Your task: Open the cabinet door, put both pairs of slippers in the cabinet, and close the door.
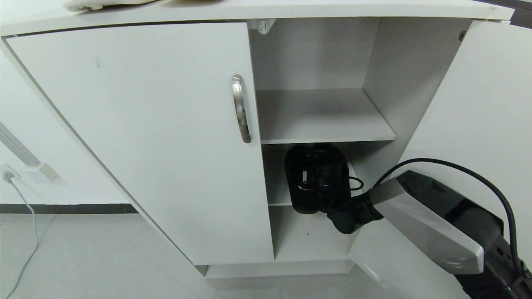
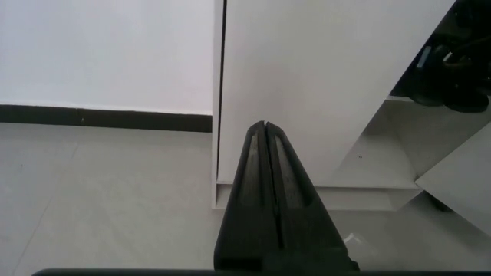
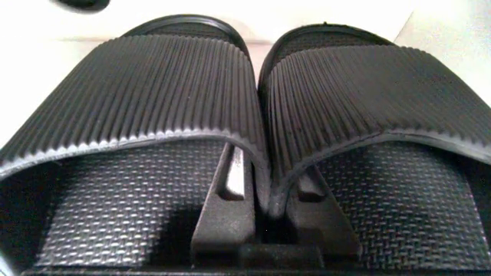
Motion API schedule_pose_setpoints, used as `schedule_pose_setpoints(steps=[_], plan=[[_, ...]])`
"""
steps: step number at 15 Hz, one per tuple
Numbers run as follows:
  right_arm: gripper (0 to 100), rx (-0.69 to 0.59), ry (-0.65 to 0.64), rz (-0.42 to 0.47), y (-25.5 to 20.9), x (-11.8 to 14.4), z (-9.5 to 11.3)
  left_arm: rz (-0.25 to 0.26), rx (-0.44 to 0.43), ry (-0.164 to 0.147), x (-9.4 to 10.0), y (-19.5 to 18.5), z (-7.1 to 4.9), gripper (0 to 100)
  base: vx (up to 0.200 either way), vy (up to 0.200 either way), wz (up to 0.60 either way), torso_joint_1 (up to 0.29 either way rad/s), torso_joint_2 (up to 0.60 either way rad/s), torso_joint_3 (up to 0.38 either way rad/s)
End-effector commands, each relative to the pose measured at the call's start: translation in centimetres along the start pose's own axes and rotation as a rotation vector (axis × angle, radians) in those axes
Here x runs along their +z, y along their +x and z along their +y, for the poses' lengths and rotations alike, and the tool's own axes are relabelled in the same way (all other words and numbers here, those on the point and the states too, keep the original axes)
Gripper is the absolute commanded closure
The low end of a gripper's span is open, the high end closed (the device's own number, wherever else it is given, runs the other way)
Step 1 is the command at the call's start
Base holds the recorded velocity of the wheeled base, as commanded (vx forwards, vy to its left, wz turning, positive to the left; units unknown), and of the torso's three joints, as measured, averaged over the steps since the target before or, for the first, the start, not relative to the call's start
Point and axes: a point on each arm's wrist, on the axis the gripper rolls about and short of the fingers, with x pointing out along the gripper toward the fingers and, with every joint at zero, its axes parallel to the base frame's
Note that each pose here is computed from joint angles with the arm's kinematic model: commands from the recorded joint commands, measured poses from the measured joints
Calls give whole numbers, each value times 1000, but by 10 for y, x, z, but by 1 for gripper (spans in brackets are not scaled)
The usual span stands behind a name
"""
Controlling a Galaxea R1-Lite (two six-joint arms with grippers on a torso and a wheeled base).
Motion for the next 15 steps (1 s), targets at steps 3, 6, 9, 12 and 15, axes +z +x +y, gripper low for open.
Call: schedule_pose_setpoints(steps=[3,6,9,12,15], plan=[[100,-6,7,-9,11,-2,0,1,11,-2,0,0,0,100,0,0,0,0,0,0],[100,-14,4,3,16,-3,-1,1,11,-2,0,0,0,100,0,0,0,0,0,0],[100,-14,1,8,19,-6,1,-1,10,-2,0,0,0,100,0,0,0,0,0,0],[0,-14,-1,13,19,-7,1,-1,9,-2,0,0,0,100,0,0,0,0,0,0],[0,-14,-7,21,19,-10,1,1,11,-2,0,0,0,100,0,0,0,0,0,0]])
